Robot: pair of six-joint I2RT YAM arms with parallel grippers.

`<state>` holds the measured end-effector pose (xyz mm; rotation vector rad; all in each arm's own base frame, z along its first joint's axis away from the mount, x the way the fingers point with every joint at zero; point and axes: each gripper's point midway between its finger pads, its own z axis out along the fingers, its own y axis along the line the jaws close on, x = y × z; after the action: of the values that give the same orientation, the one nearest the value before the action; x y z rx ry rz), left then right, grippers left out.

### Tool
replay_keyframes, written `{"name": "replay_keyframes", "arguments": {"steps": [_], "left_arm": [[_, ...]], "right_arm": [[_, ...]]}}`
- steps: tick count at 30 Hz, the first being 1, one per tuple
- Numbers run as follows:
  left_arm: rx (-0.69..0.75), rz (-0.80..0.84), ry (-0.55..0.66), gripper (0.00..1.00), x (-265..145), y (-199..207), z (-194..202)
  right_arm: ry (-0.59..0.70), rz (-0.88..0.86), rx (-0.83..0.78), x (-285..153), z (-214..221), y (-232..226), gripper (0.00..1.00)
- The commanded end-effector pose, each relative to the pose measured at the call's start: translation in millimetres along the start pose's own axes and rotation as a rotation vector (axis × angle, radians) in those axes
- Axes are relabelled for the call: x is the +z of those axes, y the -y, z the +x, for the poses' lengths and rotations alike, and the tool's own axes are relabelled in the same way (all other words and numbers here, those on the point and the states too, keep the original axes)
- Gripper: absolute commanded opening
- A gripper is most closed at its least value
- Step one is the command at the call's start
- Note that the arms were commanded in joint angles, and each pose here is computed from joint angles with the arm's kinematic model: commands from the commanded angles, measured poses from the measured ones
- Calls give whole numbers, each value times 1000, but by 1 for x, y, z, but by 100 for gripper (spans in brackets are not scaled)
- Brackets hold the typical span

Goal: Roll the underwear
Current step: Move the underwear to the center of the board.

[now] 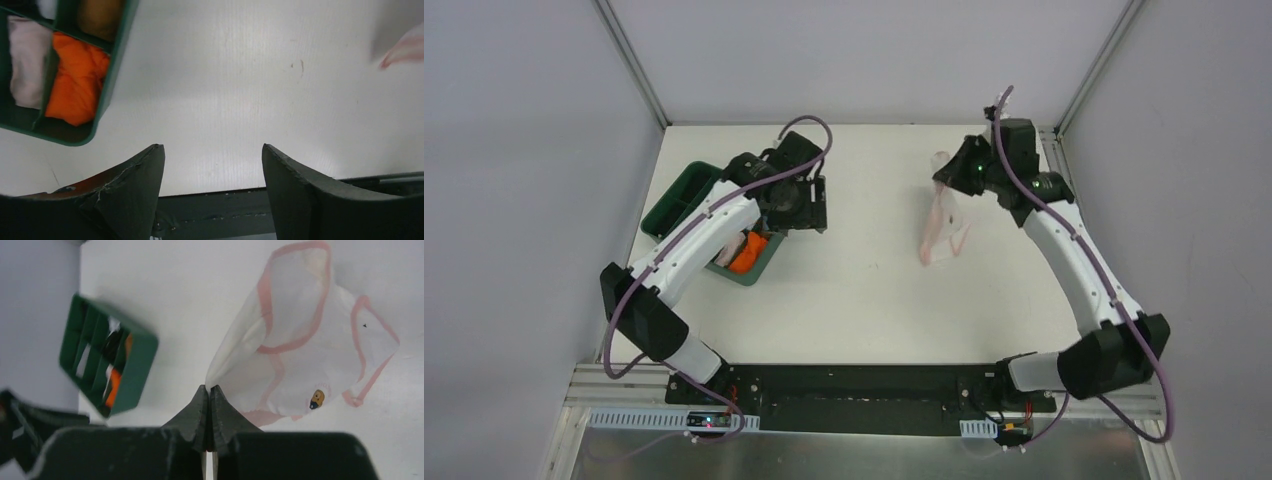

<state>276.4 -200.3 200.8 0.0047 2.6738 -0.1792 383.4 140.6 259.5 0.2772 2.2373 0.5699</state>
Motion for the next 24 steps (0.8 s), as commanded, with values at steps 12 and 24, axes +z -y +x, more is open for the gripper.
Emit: {"name": "replay_keyframes", "arguments": {"steps": [12, 24], "left_arm": [[-195, 118, -31, 70, -13, -21, -8], [-152, 218, -28, 70, -15, 6, -7]], "right_arm": [[-284, -277, 246, -38, 193, -1, 0], [3, -253, 73, -71, 27, -6, 0]]}}
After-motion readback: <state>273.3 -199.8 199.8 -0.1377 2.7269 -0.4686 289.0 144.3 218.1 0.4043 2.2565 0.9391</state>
